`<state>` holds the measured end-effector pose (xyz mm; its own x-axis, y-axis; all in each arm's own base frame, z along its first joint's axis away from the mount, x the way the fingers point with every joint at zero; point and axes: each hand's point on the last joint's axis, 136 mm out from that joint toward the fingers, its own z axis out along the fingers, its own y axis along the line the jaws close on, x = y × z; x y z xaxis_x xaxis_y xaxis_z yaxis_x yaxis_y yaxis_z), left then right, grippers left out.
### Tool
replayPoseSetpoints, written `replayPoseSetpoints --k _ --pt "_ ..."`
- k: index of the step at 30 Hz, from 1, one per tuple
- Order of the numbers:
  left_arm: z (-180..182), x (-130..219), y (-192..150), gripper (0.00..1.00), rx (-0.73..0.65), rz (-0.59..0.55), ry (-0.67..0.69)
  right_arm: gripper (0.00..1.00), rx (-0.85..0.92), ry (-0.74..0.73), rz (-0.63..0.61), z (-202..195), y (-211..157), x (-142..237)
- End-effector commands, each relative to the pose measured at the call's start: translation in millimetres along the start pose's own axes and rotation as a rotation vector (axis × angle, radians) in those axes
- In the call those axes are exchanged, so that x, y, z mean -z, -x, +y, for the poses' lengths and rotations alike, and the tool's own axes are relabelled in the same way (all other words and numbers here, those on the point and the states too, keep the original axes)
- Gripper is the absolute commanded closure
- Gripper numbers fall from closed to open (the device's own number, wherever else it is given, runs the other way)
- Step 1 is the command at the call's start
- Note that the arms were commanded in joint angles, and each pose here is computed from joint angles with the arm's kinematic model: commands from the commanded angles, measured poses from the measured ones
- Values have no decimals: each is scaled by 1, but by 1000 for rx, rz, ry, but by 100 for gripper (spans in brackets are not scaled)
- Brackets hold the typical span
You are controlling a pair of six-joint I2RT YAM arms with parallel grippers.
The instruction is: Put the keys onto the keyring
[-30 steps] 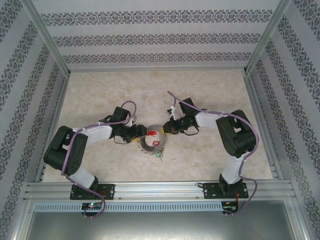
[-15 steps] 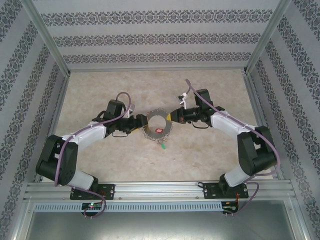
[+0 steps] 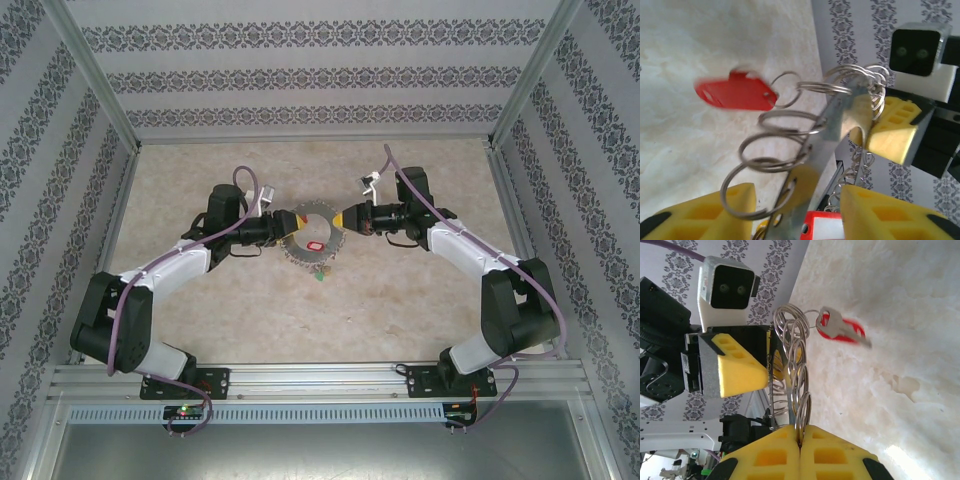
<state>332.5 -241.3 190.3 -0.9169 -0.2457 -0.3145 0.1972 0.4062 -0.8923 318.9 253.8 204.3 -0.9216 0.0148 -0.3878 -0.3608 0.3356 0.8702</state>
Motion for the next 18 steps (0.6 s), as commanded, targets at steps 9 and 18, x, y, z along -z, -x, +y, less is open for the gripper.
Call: replayPoseSetpoints --k 9,18 --pt "-61 25 26 75 -152 -102 -121 92 74 79 -36 27 24 12" --pt "-72 42 29 88 -288 -172 -71 84 67 69 -44 25 29 11"
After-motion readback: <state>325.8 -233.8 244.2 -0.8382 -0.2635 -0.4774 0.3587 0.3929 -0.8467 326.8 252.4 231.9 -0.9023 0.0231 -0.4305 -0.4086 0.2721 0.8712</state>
